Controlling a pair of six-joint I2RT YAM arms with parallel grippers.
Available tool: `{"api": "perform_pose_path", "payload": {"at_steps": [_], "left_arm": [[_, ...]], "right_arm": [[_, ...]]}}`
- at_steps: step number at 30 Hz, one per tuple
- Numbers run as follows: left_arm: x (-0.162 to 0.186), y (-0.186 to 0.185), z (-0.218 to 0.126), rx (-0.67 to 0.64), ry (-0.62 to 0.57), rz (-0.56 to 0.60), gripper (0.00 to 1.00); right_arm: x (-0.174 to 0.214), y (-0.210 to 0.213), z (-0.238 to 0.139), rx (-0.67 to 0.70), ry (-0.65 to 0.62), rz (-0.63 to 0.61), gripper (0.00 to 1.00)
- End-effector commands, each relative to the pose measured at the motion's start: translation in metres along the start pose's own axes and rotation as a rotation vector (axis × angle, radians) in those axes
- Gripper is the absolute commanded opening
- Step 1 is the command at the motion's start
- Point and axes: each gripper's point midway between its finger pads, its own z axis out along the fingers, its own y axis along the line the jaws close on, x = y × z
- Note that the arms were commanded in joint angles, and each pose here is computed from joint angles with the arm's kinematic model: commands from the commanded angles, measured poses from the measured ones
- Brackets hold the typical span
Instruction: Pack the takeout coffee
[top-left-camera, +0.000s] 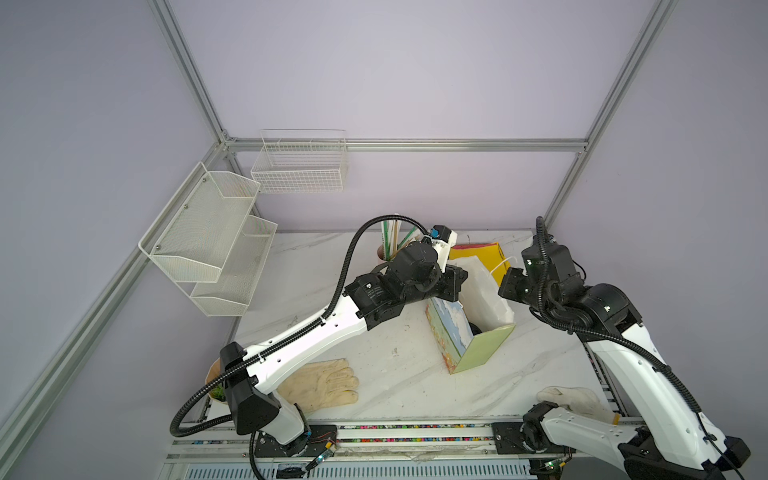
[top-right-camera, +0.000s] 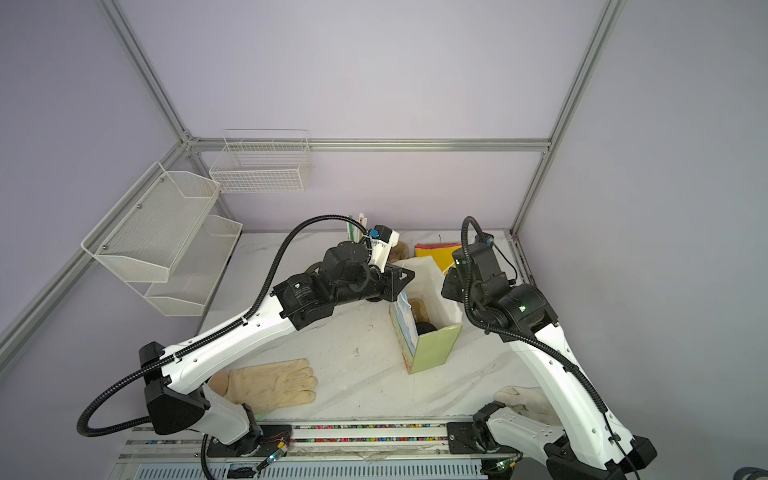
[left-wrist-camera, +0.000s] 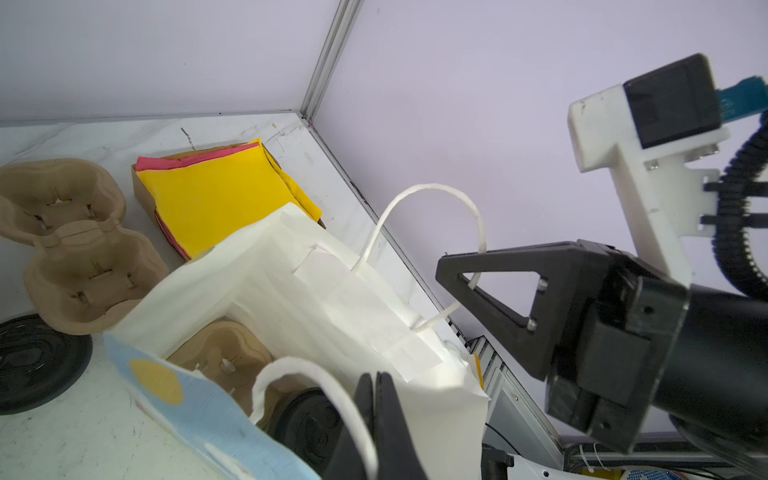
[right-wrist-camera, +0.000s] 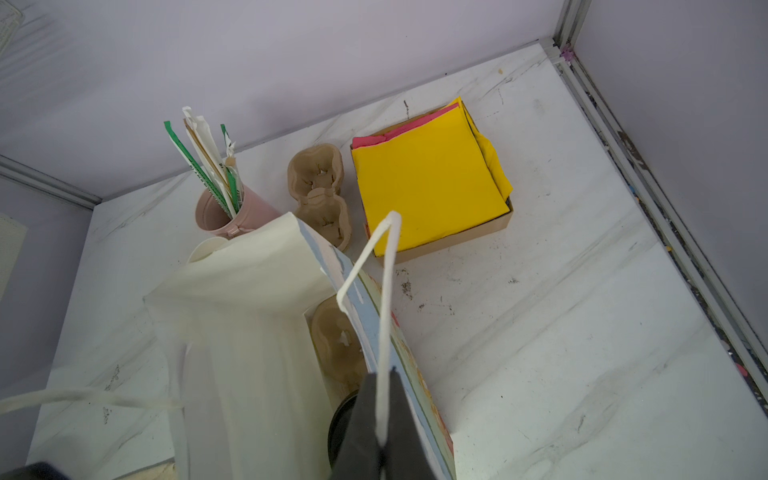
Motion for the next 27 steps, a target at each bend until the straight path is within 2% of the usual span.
{"api": "perform_pose_path", "payload": {"at_steps": [1, 10, 14, 17, 20, 22, 23, 25, 27], "left_arm": [[-0.011, -0.004, -0.002, 0.021, -0.034, 0.007, 0.0], [-0.015, 0.0, -0.007, 0.008, -0.051, 0.001, 0.0], [-0.018, 0.0, -0.009, 0.003, -0.056, 0.006, 0.13], [-0.019, 0.002, -0.011, -0.009, -0.062, 0.01, 0.16], [-0.022, 0.005, -0.014, -0.02, -0.066, 0.014, 0.3], [-0.024, 0.006, -0.017, -0.024, -0.072, 0.017, 0.37], [-0.027, 0.007, -0.019, -0.028, -0.078, 0.018, 0.42], [-0.034, 0.006, -0.024, -0.027, -0.097, 0.019, 0.46], [-0.042, 0.006, -0.031, -0.026, -0.116, 0.025, 0.5]], "right_arm": [[0.007, -0.003, 0.005, 0.01, 0.019, -0.009, 0.0], [0.02, -0.004, 0.015, 0.014, 0.058, -0.013, 0.0], [0.022, -0.005, 0.016, 0.017, 0.063, -0.011, 0.0], [0.02, -0.005, 0.015, 0.018, 0.059, -0.009, 0.0], [0.016, -0.003, 0.012, 0.014, 0.053, -0.007, 0.0], [0.012, -0.002, 0.009, 0.008, 0.046, -0.008, 0.08], [0.01, 0.0, 0.007, 0.002, 0.041, -0.009, 0.14], [0.005, 0.003, 0.003, -0.009, 0.032, -0.01, 0.27], [-0.001, 0.008, -0.001, -0.026, 0.026, -0.017, 0.47]]}}
